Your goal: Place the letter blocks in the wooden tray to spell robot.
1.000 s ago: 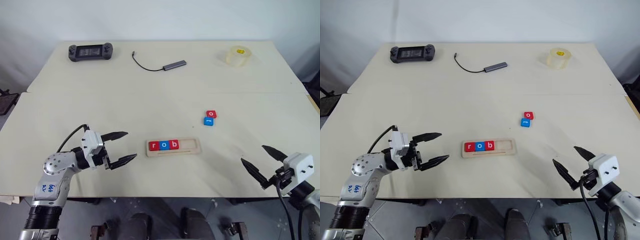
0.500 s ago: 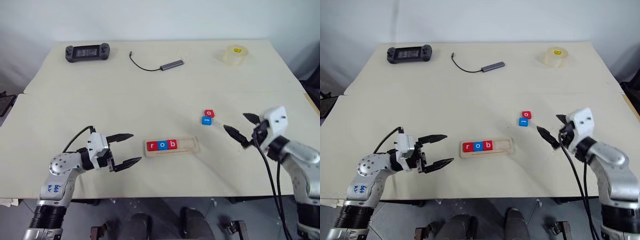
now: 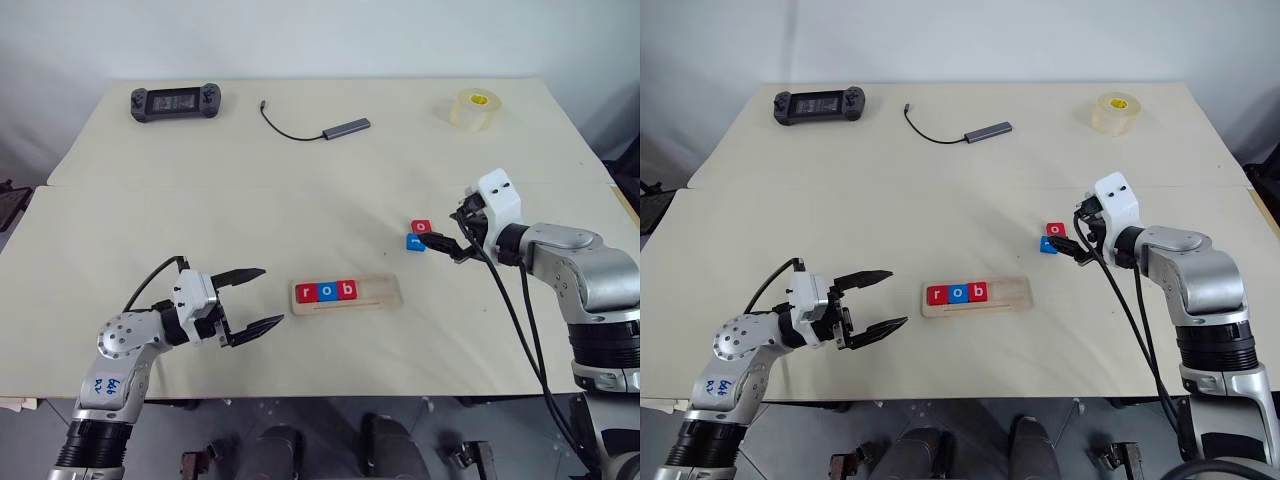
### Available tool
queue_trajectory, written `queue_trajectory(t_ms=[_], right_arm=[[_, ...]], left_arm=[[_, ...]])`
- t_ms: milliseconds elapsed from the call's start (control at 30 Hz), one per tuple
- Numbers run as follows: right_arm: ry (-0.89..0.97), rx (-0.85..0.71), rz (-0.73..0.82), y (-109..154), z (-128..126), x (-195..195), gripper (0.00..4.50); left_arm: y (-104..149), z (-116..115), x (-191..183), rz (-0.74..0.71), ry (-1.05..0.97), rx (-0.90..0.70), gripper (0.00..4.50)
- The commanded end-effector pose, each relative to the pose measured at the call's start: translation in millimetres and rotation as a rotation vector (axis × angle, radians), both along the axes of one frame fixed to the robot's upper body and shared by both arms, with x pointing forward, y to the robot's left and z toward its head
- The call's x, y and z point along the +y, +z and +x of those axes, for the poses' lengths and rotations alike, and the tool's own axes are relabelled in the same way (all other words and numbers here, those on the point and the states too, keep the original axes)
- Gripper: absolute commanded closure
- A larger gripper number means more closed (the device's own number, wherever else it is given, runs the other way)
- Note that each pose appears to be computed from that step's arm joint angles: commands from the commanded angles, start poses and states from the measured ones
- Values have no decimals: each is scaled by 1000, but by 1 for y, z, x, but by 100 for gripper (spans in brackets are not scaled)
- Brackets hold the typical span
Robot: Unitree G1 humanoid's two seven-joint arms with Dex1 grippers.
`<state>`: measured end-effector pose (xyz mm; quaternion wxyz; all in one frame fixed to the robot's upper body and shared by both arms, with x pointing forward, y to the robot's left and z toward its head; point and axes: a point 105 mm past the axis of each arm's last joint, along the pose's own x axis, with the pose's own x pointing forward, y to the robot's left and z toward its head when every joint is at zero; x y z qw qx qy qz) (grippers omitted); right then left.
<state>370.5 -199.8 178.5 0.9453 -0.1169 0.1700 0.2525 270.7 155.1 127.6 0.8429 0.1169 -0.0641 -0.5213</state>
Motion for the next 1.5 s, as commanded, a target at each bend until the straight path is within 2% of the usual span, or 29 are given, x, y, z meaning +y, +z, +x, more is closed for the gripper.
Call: queue_trajectory(t_ms=[33, 333, 500, 600, 833, 867, 967, 1100, 1233, 1500], right_arm=[[-25, -7, -25, 6, 5, 2, 3], [-266, 45, 47, -7, 51, -2, 3], [-341, 80, 63, -14, 61, 0, 3], [-348, 87, 55, -15, 60, 3, 59], [-333, 76, 59, -7, 59, 9, 293], [-329, 66, 63, -5, 59, 9, 305], [-298, 16, 60, 6, 57, 9, 304], [-282, -35, 61, 23, 47, -2, 304], [-296, -26, 81, 28, 27, -13, 304], [-317, 108, 114, -9, -45, -2, 304]], left_arm=[[10, -4, -1, 8, 3, -54, 0], [12, -2, -7, 0, -15, -59, 0], [11, -3, -8, -5, -10, -59, 0], [9, -3, -6, -6, 1, -59, 0], [7, -4, -4, -7, 5, -60, 0], [7, -3, -4, -7, 3, -62, 0], [7, -3, -5, -9, -3, -65, 0], [7, -1, -7, -14, -17, -64, 0], [5, 3, -14, -19, -58, -59, 0], [8, 14, -27, -21, -130, -59, 0]])
